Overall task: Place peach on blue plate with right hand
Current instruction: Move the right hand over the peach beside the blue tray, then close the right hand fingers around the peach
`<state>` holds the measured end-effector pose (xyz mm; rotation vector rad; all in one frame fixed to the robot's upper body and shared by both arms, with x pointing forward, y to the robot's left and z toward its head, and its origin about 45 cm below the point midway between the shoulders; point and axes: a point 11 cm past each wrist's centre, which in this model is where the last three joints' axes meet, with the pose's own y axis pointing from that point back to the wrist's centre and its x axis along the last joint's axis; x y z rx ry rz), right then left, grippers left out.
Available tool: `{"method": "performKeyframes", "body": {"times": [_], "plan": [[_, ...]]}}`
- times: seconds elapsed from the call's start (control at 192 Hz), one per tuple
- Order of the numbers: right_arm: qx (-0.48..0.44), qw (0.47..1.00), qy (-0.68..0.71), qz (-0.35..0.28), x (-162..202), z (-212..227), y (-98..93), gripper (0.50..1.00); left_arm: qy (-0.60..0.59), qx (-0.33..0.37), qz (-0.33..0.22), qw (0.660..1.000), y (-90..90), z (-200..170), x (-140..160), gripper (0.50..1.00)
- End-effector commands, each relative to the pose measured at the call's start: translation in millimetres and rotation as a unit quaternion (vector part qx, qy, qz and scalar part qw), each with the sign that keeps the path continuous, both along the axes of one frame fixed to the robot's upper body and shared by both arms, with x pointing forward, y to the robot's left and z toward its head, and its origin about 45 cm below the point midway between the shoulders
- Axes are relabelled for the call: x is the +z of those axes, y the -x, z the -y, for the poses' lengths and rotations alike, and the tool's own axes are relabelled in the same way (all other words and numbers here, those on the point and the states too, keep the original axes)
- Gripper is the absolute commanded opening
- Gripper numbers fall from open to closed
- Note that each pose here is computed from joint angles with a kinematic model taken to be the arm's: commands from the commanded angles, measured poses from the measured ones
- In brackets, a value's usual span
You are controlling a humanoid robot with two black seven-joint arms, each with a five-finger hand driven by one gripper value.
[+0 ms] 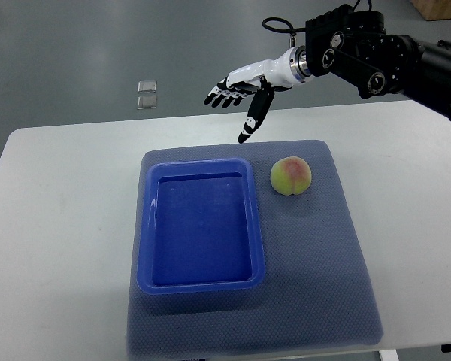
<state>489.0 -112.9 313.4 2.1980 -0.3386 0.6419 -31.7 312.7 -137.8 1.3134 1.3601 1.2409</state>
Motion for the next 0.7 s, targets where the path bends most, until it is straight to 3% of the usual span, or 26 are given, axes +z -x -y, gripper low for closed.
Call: {"method": "performKeyframes", "body": {"times": [0.0, 0.161, 0.396, 0.693], "plan": [[0.058, 0.997, 0.045, -0.027, -3.4, -4.3, 32.9, 0.94, 0.001, 0.0, 0.0, 1.0, -0.2, 0.7, 0.0, 1.0], [0.078, 0.994, 0.08, -0.011, -9.2, -4.1, 44.0, 0.94, 0.001, 0.0, 0.0, 1.0, -0.2, 0.7, 0.0, 1.0], [0.012, 0.991, 0.119, 0.053, -18.5, 31.5, 27.0, 0.938, 0.001, 0.0, 0.0, 1.0, -0.2, 0.7, 0.0, 1.0], [-0.009, 0.99, 0.134, 0.041, -53.9, 52.2, 38.9, 0.938, 0.001, 0.0, 0.0, 1.0, -0.2, 0.7, 0.0, 1.0]]}}
